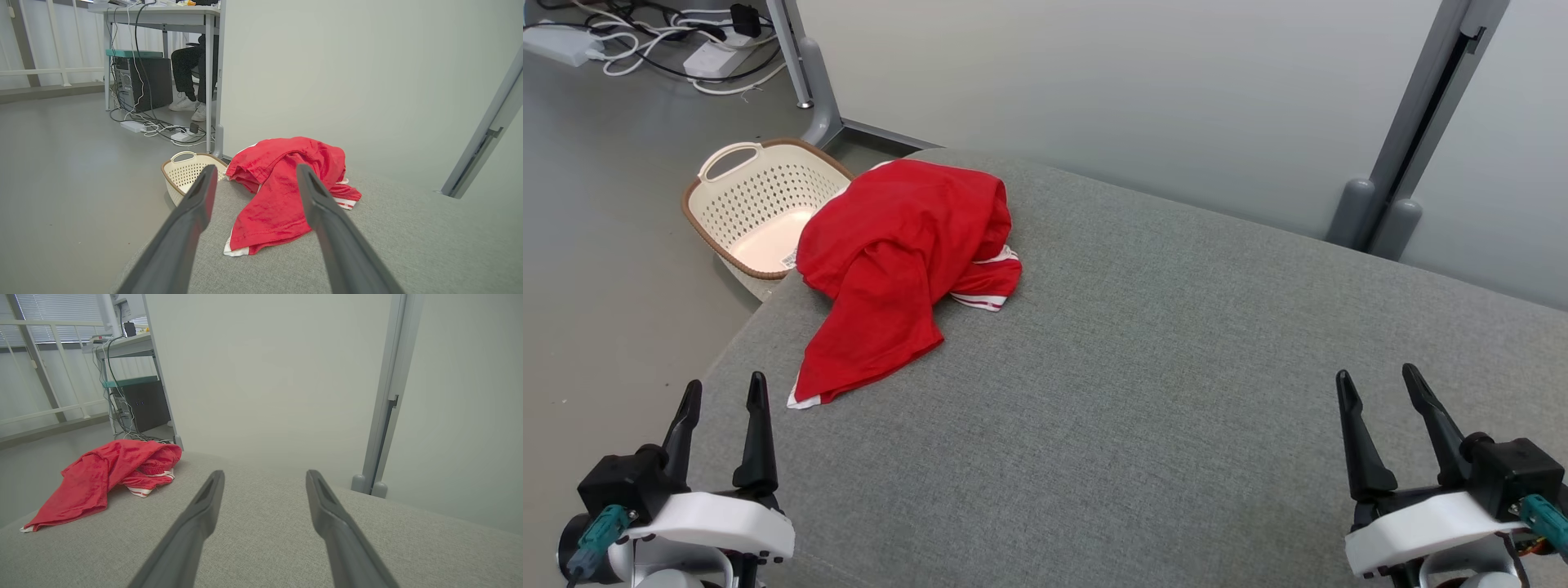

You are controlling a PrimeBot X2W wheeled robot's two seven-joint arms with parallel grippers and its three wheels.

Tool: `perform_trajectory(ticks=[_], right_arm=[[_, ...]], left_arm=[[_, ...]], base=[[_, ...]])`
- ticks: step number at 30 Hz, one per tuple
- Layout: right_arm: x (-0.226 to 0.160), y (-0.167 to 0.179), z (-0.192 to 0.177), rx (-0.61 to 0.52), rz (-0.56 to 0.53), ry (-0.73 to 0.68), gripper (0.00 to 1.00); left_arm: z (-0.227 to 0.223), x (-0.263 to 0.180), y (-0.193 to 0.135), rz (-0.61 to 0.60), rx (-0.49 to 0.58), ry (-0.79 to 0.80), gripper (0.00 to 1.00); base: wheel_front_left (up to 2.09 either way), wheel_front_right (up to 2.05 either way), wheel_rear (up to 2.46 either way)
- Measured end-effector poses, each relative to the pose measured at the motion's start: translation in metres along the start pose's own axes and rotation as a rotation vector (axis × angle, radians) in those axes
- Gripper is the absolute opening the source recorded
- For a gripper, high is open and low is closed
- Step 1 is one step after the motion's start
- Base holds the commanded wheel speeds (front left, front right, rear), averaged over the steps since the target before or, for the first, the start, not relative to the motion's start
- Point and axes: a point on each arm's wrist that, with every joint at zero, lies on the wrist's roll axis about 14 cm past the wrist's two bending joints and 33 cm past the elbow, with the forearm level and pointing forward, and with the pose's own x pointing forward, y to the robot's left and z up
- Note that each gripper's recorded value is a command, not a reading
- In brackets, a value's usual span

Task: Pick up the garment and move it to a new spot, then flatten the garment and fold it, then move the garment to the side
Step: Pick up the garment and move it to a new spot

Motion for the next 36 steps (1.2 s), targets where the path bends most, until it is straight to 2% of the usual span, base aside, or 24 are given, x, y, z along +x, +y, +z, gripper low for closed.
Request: perform_trajectory(ticks=[8,17,21,25,32,34,35,36], right_arm=[[0.004,-0.002,-0.003,0.004,0.004,0.009,1.00],[0.020,-0.019,-0.002,-0.013,-0.002,0.012,1.00],[0.032,-0.034,-0.005,-0.017,-0.018,0.014,1.00],[0.039,-0.053,-0.017,-0.013,-0.049,0.035,1.00],[0.038,-0.084,-0.053,0.014,-0.113,0.102,1.00],[0.036,-0.090,-0.062,0.019,-0.127,0.120,1.00],[0.035,-0.092,-0.065,0.022,-0.134,0.126,1.00],[0.035,-0.095,-0.067,0.023,-0.140,0.130,1.00]], left_arm=[[0.000,0.008,-0.008,-0.014,0.000,0.003,1.00],[-0.018,0.058,-0.062,-0.139,-0.005,0.085,1.00],[-0.041,0.091,-0.080,-0.170,0.006,0.185,1.00],[-0.071,0.119,-0.082,-0.151,0.021,0.304,1.00],[-0.126,0.141,-0.059,-0.049,0.065,0.488,1.00],[-0.137,0.144,-0.062,-0.041,0.064,0.515,0.22],[-0.140,0.145,-0.061,-0.039,0.071,0.523,0.00],[-0.142,0.147,-0.061,-0.035,0.074,0.525,0.00]], base=[[0.00,0.00,0.00],[0.00,0.00,0.00],[0.00,0.00,0.00],[0.00,0.00,0.00],[0.00,0.00,0.00],[0.00,0.00,0.00],[0.00,0.00,0.00],[0.00,0.00,0.00]])
